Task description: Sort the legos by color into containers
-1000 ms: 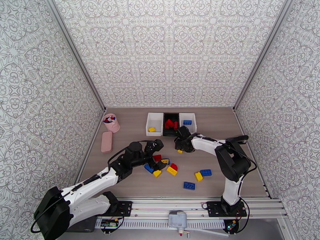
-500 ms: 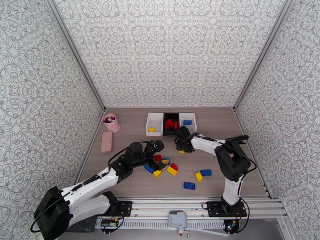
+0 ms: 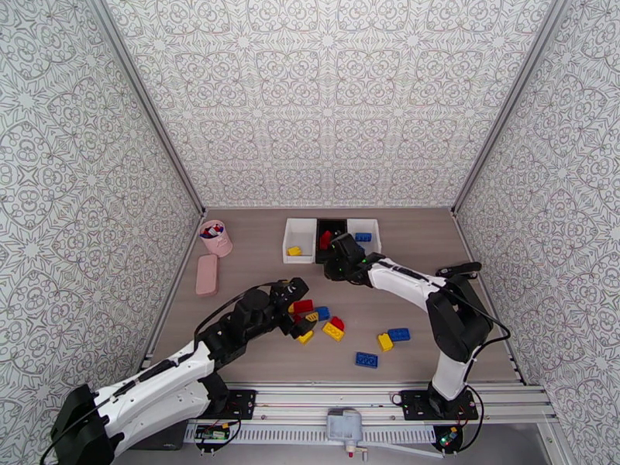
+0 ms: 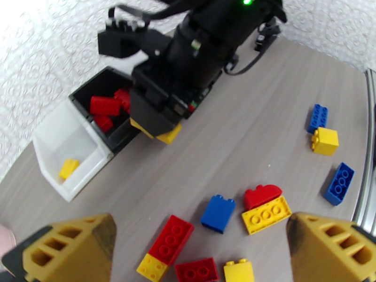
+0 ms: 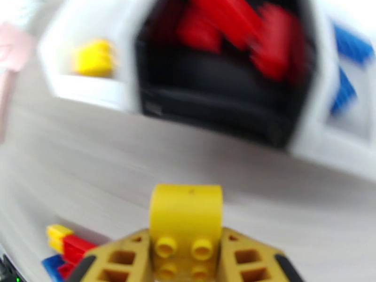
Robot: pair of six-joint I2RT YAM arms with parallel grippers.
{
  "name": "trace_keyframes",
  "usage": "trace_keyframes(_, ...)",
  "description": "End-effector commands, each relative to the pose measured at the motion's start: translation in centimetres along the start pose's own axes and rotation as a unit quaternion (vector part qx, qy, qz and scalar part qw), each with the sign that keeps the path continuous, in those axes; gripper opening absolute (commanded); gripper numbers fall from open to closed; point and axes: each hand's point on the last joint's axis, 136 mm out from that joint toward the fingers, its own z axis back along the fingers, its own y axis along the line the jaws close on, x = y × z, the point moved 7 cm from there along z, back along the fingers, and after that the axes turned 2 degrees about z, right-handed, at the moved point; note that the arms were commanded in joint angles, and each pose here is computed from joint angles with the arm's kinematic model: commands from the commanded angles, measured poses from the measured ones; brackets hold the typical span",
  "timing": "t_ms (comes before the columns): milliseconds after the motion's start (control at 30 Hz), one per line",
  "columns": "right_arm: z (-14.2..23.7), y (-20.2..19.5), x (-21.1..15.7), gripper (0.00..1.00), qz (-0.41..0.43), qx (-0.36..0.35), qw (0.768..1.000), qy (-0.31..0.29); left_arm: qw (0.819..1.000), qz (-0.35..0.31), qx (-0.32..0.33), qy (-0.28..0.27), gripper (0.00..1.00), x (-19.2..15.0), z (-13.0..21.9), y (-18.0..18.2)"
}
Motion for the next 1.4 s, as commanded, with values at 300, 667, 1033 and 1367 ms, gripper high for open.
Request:
trace_keyframes(300, -5.9, 3.3, 7.8, 0.27, 0.066, 0.018, 0.993, -0.097, 0.995, 0.066, 0.069, 0.017, 1.00, -2.1, 1.0, 1.1)
trace_keyframes(667, -9.8, 3.2, 10.6, 0.37, 0.088, 0.013, 0.989, -0.115, 0.993, 0.079, 0.081, 0.016, 1.00, -2.6, 0.8, 1.4)
trace_keyframes(1033, -1.8, 3.5, 10.4, 0.80, 0.121, 0.050, 0.975, -0.178, 0.977, 0.141, 0.139, 0.077, 1.00, -3.3, 0.0, 3.0)
trace_keyframes(1367, 5.8, 1.5, 5.4, 0.87, 0.164, 0.070, 0.962, -0.209, 0.938, 0.233, 0.201, 0.162, 1.00, -4.6, -2.1, 4.7)
